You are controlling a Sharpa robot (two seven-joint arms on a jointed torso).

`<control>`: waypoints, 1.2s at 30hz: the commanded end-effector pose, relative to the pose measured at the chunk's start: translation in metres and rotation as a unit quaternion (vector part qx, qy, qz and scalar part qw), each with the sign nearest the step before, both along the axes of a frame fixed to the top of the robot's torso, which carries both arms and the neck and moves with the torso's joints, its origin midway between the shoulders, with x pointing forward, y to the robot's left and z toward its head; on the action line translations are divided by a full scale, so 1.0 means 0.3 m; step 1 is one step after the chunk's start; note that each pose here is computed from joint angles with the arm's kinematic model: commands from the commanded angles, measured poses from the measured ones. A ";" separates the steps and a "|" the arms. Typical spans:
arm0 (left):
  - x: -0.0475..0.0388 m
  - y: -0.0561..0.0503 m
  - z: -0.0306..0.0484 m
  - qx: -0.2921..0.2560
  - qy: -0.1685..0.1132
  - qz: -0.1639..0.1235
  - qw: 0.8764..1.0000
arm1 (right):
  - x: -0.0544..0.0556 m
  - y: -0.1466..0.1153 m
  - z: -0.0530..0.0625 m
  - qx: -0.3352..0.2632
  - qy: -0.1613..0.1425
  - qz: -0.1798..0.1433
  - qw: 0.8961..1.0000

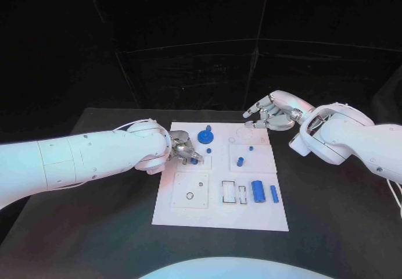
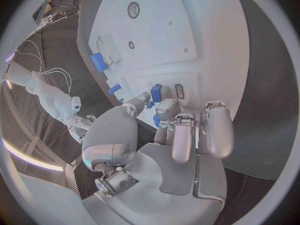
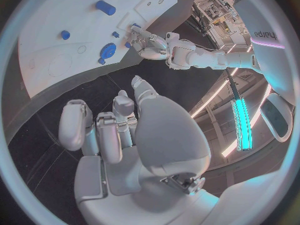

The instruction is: Assemble the parts on the task board

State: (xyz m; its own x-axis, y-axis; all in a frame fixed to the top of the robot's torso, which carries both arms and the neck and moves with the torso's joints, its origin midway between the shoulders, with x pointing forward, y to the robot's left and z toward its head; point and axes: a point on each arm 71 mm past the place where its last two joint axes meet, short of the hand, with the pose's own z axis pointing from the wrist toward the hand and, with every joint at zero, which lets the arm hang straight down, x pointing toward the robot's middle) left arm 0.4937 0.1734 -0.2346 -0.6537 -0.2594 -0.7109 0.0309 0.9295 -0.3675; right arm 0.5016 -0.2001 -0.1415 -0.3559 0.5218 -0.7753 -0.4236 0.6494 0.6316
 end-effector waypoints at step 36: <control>0.005 0.046 0.089 -0.029 0.005 0.011 1.000 | 0.012 -0.006 -0.001 0.000 0.000 0.001 1.000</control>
